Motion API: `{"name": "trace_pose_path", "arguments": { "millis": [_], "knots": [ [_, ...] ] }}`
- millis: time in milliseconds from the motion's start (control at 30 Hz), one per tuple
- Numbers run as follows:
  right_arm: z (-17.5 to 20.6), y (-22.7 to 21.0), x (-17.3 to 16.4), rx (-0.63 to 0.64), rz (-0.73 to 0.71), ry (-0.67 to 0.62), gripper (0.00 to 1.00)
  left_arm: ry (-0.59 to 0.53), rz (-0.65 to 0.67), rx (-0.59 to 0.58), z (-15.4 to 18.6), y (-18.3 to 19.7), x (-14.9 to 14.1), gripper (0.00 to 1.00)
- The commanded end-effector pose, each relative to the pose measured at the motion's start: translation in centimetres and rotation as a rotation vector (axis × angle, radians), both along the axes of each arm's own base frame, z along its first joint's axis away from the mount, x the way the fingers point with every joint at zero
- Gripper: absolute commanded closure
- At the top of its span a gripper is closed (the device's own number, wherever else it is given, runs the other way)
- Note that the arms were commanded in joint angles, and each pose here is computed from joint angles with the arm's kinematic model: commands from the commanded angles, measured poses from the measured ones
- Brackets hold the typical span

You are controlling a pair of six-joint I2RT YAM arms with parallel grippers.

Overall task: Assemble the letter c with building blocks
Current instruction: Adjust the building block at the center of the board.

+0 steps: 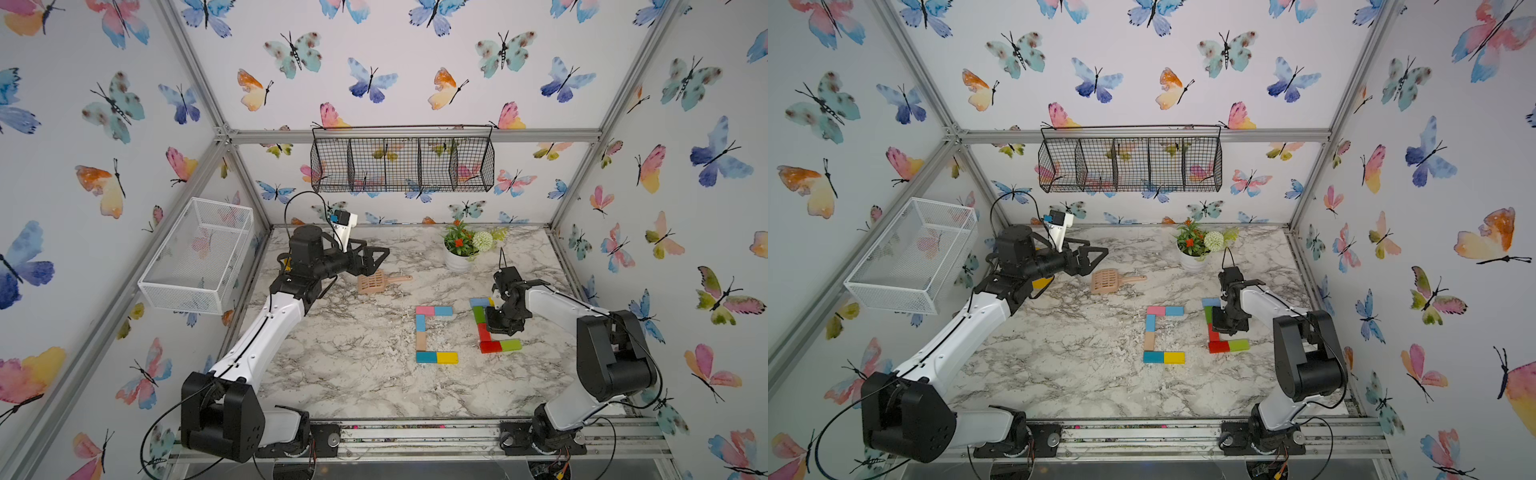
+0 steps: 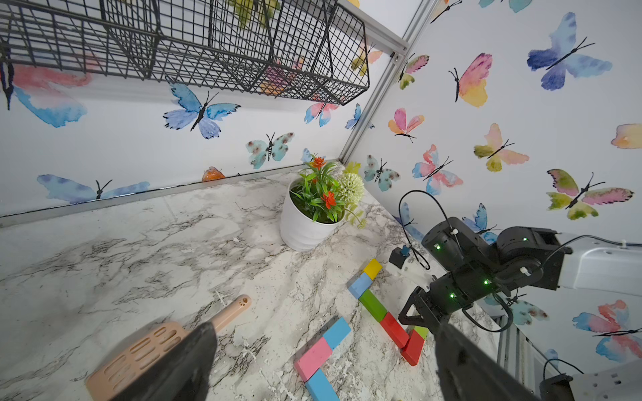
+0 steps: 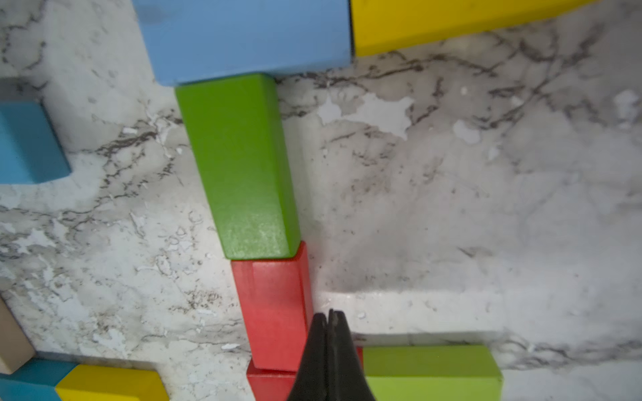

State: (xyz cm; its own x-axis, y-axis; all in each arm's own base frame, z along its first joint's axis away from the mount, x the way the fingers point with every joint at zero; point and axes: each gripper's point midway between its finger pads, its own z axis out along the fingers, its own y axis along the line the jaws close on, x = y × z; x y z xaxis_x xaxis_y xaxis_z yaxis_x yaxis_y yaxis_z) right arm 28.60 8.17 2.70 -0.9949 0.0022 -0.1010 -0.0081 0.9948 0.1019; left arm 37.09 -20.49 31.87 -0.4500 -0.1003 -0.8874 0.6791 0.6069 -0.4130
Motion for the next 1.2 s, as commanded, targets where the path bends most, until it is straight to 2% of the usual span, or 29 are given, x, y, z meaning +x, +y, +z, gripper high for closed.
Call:
{"name": "trace_pose_path", "arguments": {
  "millis": [0, 633, 867, 1167],
  "knots": [
    [-0.6, 0.0, -0.3, 0.009, 0.011, 0.020, 0.97, -0.010, 0.007, 0.002, -0.1, 0.2, 0.0, 0.02],
    [-0.9, 0.3, -0.3, 0.020, 0.026, 0.030, 0.97, -0.007, 0.007, 0.003, -0.2, 0.2, 0.1, 0.02],
    [0.7, -0.6, 0.7, -0.028, 0.013, -0.017, 0.97, -0.007, 0.008, 0.003, -0.2, 0.2, 0.1, 0.02],
    [0.9, -0.4, 2.8, -0.019, -0.001, -0.043, 0.97, -0.006, 0.007, 0.002, -0.3, 0.2, 0.1, 0.02]
  ]
}}
